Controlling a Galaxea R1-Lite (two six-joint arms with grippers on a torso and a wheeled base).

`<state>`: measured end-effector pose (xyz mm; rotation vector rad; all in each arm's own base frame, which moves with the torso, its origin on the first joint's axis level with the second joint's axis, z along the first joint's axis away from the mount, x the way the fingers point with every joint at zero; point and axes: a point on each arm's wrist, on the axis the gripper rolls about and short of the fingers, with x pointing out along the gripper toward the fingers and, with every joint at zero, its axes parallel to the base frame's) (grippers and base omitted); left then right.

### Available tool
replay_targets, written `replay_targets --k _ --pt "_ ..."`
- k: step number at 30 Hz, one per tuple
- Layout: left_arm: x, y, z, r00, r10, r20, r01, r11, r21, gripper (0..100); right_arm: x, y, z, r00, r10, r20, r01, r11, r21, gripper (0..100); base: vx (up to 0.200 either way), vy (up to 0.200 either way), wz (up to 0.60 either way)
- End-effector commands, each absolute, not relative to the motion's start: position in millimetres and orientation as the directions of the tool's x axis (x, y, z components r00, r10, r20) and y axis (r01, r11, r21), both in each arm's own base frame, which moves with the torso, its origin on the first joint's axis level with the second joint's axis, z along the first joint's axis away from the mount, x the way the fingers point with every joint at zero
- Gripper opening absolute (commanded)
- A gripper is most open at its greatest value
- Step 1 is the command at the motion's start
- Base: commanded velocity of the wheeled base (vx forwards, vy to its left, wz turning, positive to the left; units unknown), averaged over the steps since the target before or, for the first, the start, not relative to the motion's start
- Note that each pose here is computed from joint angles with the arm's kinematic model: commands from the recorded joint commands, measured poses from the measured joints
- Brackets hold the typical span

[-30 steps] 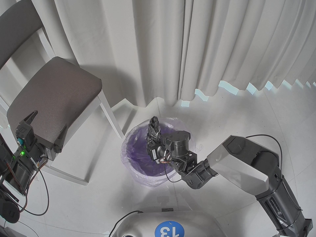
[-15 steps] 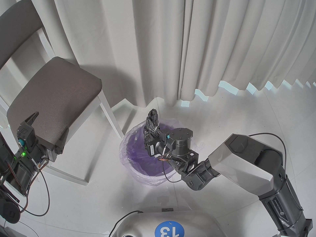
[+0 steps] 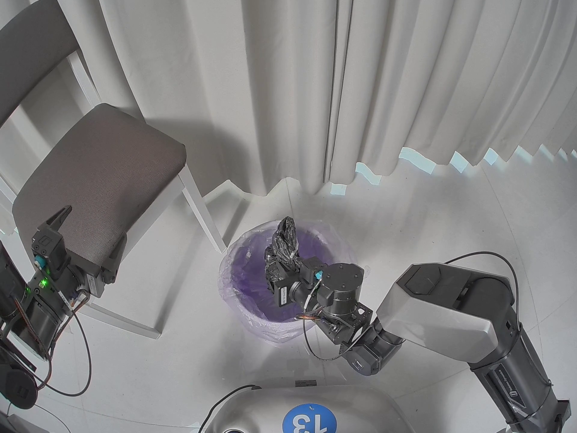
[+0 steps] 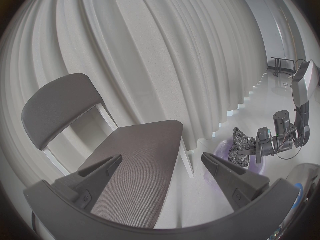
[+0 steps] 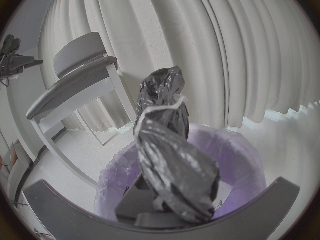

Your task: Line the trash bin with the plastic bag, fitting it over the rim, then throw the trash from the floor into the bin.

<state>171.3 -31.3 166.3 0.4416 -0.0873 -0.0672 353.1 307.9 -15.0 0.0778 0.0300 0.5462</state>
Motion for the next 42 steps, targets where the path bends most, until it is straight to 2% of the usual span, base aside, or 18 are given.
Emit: replay_targets --k 1,21,41,42 --pt "171.3 -31.5 165.1 0.994 -0.085 0.064 0.049 0.900 0.433 100 347.5 305.7 -20.3 0.851 0.524 -0.027 -0.521 0.850 0.079 0 0.000 0.000 0.00" --pt "172.9 -31.9 162.2 0.995 -0.086 0.049 0.055 0.894 0.444 100 358.3 314.6 -7.4 0.831 0.553 0.067 -0.557 0.826 0.086 0 0.000 0.000 0.00" --pt "173.3 -32.2 161.0 0.995 -0.087 0.043 0.059 0.894 0.444 100 365.9 313.6 -15.2 0.835 0.547 0.059 -0.550 0.831 0.081 0 0.000 0.000 0.00" --pt "173.6 -32.3 160.8 0.995 -0.087 0.041 0.060 0.894 0.444 100 365.9 313.6 -15.2 0.835 0.547 0.059 -0.550 0.831 0.081 100 0.000 0.000 0.00"
